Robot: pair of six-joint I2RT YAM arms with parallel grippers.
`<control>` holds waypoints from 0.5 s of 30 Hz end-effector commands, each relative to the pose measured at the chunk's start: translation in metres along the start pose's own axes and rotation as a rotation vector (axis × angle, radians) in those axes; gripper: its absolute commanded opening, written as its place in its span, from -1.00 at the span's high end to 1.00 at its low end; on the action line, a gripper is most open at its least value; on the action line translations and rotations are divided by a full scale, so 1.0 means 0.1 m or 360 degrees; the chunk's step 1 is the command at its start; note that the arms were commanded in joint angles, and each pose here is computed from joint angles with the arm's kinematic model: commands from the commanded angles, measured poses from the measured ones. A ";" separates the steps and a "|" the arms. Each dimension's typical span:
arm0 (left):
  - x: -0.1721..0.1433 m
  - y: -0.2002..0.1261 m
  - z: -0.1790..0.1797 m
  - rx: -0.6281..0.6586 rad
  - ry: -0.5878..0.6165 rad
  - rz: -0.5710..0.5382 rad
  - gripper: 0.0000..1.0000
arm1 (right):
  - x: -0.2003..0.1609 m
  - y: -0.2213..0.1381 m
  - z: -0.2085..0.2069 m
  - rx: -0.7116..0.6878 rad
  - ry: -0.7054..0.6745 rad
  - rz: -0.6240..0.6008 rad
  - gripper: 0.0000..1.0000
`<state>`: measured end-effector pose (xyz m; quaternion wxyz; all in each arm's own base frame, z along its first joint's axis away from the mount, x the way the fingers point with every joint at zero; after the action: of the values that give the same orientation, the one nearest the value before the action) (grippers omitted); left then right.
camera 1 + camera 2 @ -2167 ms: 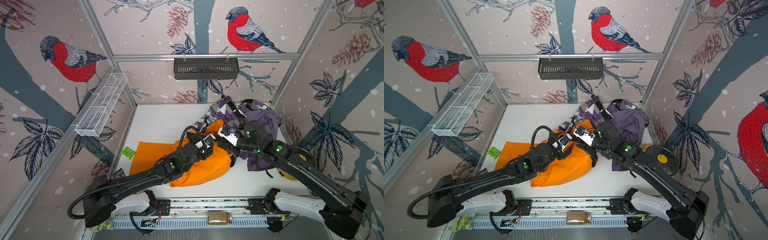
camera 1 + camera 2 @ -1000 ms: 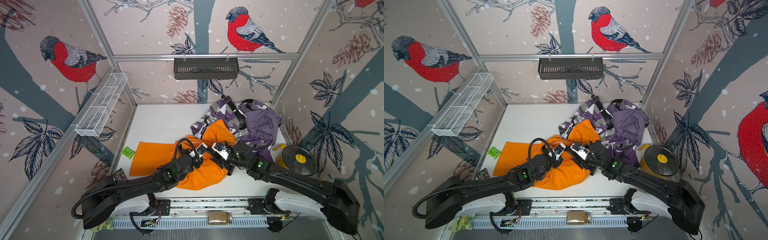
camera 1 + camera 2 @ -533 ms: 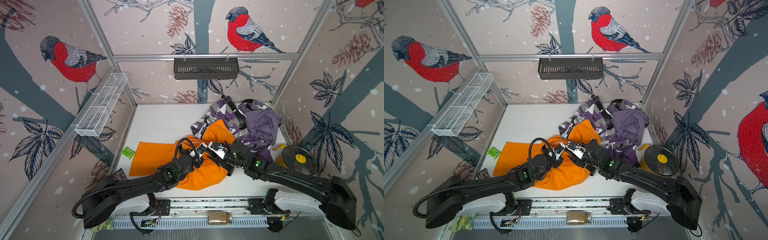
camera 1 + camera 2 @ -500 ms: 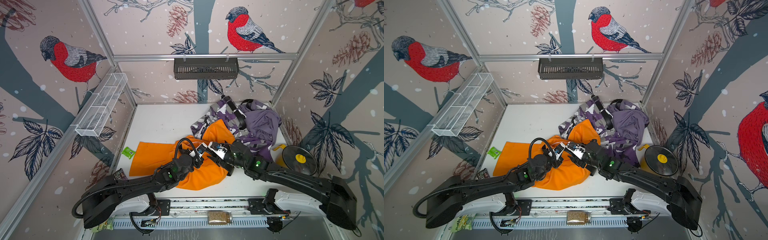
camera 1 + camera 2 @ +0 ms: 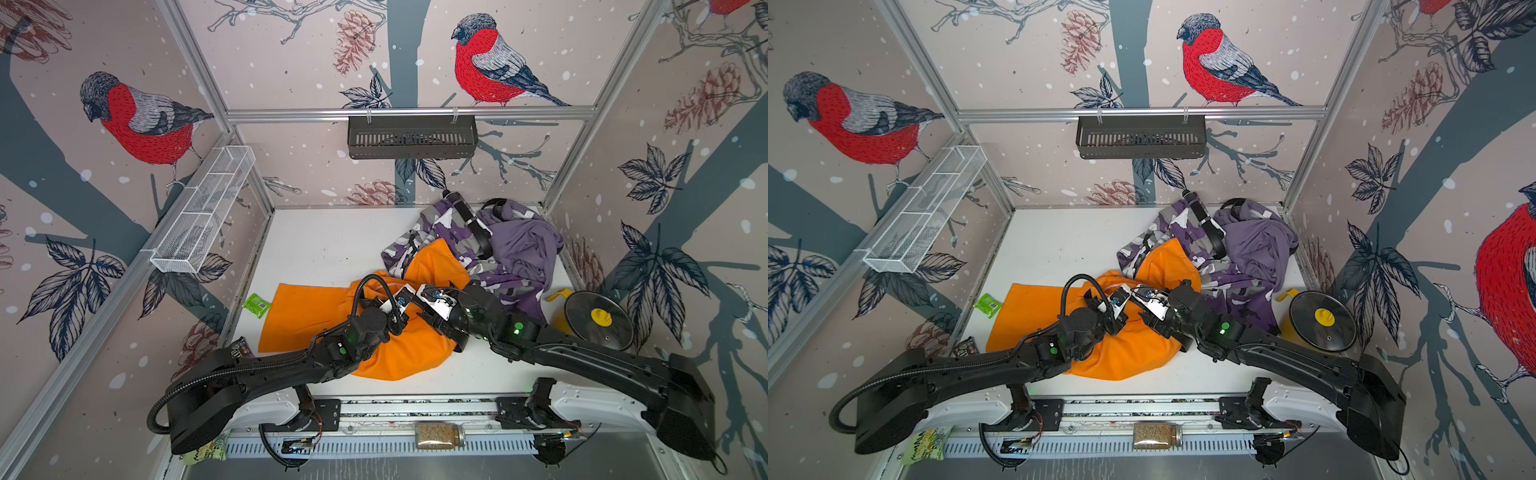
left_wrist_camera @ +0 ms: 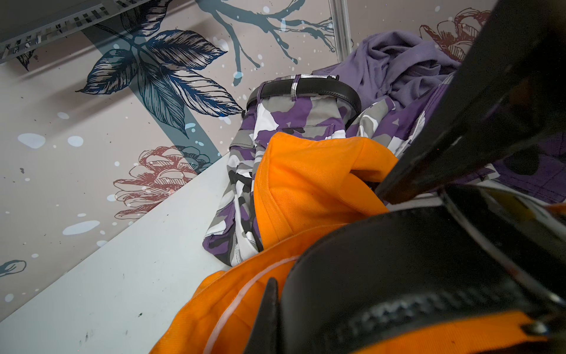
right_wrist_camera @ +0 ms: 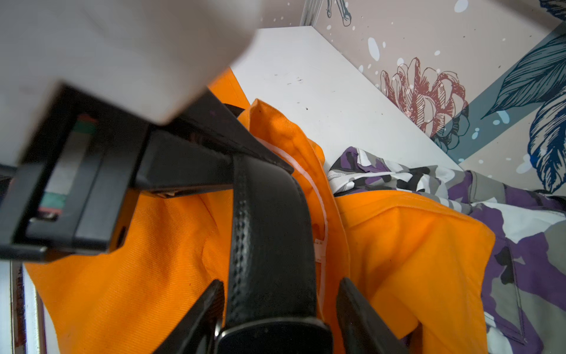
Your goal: Remove the belt from the trousers
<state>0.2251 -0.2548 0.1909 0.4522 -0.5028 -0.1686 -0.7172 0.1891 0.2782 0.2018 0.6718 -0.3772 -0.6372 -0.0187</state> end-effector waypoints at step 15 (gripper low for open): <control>-0.11 0.00 0.03 0.0050 -0.0115 0.0085 1.00 | 0.10 -0.15 -0.18 -0.0142 0.0166 -0.0086 0.86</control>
<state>0.2242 -0.2558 0.1910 0.4479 -0.5169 -0.1716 -0.7091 0.1913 0.2702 0.2178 0.6767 -0.3769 -0.6297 -0.0583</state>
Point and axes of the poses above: each gripper's point midway between its finger pads, its own y axis out along the fingers, its own z axis along the line the jaws close on, x = y × z, the point moved 3 cm from there along -y, back along the fingers, and after that the axes turned 7 degrees about y, right-handed, at the moved point
